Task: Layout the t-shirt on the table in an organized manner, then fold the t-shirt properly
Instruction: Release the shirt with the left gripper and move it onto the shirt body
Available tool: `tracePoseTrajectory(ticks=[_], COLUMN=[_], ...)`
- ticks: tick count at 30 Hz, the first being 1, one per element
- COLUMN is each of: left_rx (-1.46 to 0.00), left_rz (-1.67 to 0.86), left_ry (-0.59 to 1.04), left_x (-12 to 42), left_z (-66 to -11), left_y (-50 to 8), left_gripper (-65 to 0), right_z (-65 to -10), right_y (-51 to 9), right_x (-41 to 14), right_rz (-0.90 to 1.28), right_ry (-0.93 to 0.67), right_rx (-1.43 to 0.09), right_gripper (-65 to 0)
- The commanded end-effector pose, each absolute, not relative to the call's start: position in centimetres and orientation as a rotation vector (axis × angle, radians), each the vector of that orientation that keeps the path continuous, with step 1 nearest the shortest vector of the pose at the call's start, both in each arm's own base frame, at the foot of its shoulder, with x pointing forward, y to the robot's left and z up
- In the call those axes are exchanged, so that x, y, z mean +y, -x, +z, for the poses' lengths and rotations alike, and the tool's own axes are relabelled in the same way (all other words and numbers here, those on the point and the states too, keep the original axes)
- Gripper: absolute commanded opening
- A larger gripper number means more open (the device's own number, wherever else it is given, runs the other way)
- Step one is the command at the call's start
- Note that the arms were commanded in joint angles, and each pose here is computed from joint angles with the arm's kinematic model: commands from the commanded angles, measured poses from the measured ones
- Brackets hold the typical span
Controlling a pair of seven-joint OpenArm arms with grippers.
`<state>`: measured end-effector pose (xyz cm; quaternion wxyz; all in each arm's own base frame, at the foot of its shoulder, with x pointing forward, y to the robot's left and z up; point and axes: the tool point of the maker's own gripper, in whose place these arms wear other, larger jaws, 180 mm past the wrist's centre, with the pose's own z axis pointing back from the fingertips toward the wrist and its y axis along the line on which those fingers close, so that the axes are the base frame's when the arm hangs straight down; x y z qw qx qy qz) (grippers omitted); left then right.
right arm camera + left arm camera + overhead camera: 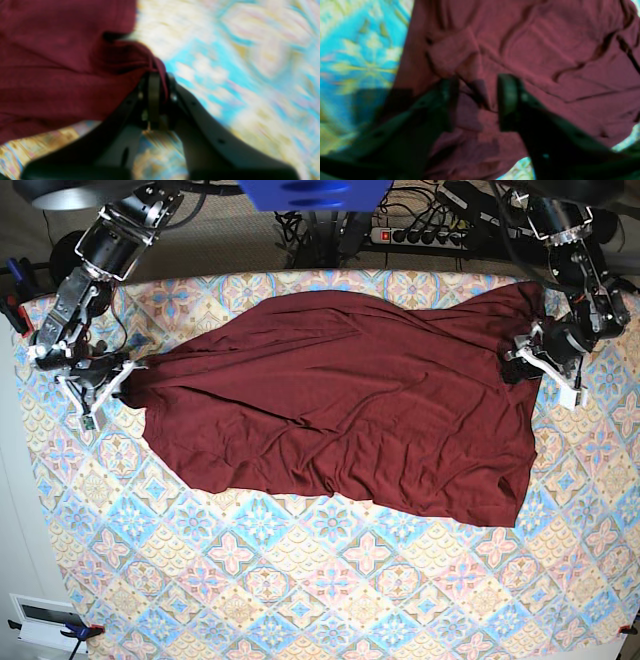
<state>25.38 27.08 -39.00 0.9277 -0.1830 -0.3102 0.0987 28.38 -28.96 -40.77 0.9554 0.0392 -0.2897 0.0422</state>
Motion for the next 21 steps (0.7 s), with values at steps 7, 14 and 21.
tracePoseTrajectory(ticks=[7, 14, 21], left_rx=[-0.658, -0.644, -0.742], left_rz=[0.135, 0.055, -0.035], left_ry=[0.419, 0.446, 0.516], left_x=[24.3, 21.3, 19.4], left_z=[-40.4, -41.3, -36.3], left_y=[-27.0, -27.4, -29.0], left_gripper=[-36.3, -57.8, -65.0], right_z=[-39.3, -39.3, -39.2], right_y=[-29.1, -29.1, -29.1], right_x=[-30.2, -30.4, -30.4], right_rz=[0.091, 0.085, 0.083], right_ry=[-0.047, -0.047, -0.047], right_rx=[-0.632, -0.636, -0.638], right_gripper=[-47.5, -47.5, -47.5])
